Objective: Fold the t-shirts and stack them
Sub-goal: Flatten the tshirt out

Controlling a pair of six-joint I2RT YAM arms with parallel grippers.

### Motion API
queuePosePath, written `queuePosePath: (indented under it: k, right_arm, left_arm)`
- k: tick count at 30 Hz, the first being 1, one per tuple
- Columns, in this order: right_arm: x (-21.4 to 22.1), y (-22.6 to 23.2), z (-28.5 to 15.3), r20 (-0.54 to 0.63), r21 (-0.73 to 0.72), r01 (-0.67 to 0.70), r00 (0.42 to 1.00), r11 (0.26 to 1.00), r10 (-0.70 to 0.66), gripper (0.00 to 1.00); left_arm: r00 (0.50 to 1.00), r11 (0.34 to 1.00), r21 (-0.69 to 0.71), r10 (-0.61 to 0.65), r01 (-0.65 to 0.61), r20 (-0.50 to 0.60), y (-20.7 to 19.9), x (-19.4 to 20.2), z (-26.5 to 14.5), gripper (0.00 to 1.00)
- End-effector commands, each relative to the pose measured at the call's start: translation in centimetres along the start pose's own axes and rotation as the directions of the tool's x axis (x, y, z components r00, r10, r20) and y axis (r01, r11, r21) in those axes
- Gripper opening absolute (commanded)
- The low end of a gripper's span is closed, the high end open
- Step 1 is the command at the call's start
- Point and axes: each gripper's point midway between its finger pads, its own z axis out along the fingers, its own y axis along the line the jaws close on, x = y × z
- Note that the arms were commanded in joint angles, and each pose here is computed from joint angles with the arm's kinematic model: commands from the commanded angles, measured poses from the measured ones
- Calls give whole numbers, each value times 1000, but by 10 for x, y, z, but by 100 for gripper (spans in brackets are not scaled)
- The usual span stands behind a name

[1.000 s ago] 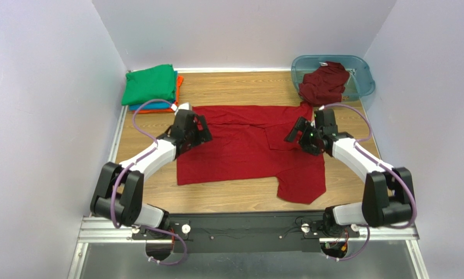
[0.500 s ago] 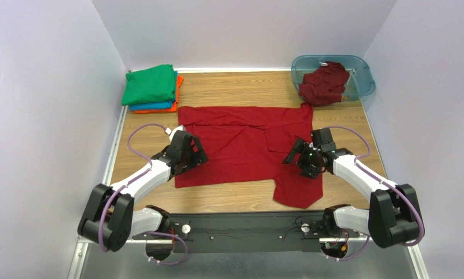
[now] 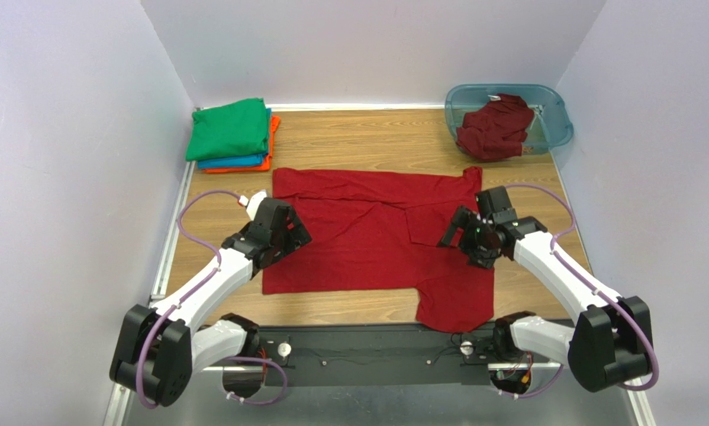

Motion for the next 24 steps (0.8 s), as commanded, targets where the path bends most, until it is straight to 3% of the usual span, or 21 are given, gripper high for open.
queuePosePath:
  k: [1, 5, 18, 24]
  right_arm:
    - [-24, 3, 0, 55, 51, 63, 996, 997, -66, 100]
    - [-38, 7, 23, 42, 95, 85, 995, 992, -90, 100]
    - [-60, 9, 80, 3, 180, 89, 996, 980, -91, 100]
    - [-72, 13, 103, -8, 214, 89, 996, 973, -90, 100]
  left_arm:
    - [995, 1000, -2, -3, 4, 101, -13, -31, 0, 98]
    - [992, 999, 23, 38, -41, 116, -31, -54, 14, 98]
    - [992, 993, -39, 113, -115, -56, -19, -33, 92, 98]
    - [988, 987, -76, 139, -144, -64, -23, -51, 114, 98]
